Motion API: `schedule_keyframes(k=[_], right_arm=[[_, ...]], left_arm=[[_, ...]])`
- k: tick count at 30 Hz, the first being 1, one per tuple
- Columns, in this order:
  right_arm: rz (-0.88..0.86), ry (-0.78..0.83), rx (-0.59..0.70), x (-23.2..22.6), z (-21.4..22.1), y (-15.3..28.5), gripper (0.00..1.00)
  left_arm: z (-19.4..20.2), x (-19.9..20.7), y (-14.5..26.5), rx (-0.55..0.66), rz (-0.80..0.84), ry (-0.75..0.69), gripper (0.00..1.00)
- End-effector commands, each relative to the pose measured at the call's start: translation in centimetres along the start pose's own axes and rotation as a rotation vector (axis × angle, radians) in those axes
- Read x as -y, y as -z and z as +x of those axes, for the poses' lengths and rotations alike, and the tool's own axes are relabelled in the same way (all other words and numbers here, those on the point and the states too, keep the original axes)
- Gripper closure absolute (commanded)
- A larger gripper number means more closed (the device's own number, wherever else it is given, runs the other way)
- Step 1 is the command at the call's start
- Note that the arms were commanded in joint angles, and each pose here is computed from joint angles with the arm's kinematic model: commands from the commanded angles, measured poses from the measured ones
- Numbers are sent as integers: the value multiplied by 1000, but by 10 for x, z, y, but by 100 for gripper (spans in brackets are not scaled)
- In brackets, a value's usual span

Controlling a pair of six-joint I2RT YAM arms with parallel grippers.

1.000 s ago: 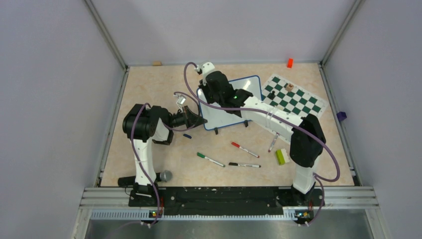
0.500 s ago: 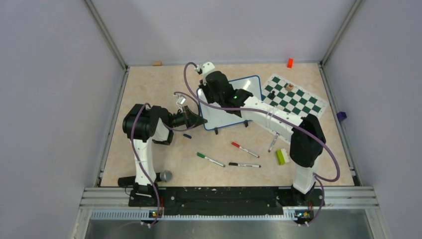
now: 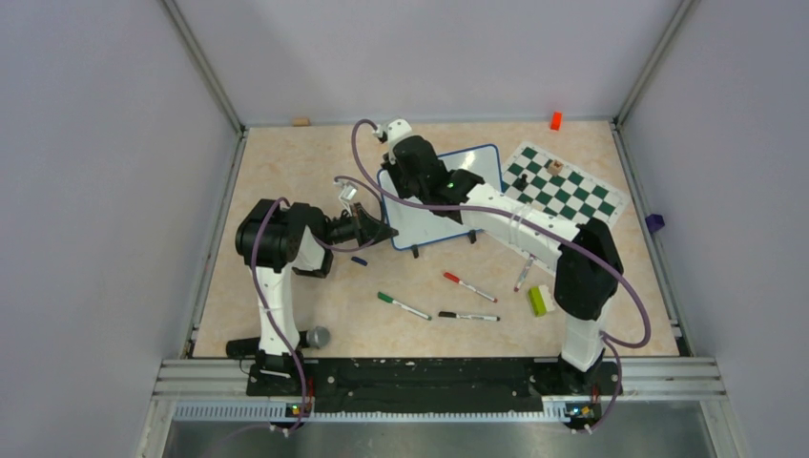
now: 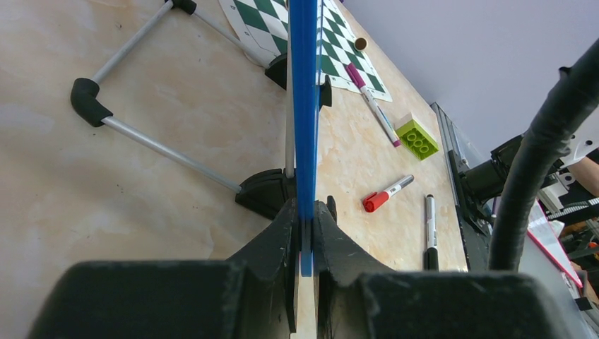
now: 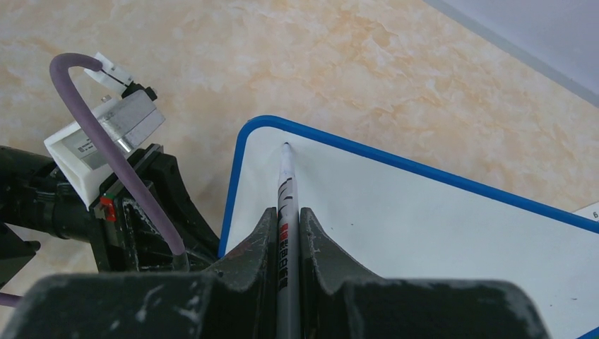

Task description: Write a sentence on the whiteboard

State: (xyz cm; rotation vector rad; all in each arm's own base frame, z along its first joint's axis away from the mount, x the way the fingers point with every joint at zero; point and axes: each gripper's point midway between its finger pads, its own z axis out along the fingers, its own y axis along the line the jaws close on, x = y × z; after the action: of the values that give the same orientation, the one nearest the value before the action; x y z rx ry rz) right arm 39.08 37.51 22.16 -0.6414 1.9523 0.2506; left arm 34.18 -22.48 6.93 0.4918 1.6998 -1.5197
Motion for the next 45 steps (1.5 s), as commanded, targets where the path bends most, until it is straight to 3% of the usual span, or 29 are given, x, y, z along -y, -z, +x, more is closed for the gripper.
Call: schedule_keyframes(k=[1, 45], right_arm=[[14, 2, 48, -3, -22, 3, 100], [31, 12, -51, 2, 10, 11, 100]], left_arm=[[0, 21, -4, -28, 79, -90, 93], [1, 23, -5, -35, 89, -97, 93]])
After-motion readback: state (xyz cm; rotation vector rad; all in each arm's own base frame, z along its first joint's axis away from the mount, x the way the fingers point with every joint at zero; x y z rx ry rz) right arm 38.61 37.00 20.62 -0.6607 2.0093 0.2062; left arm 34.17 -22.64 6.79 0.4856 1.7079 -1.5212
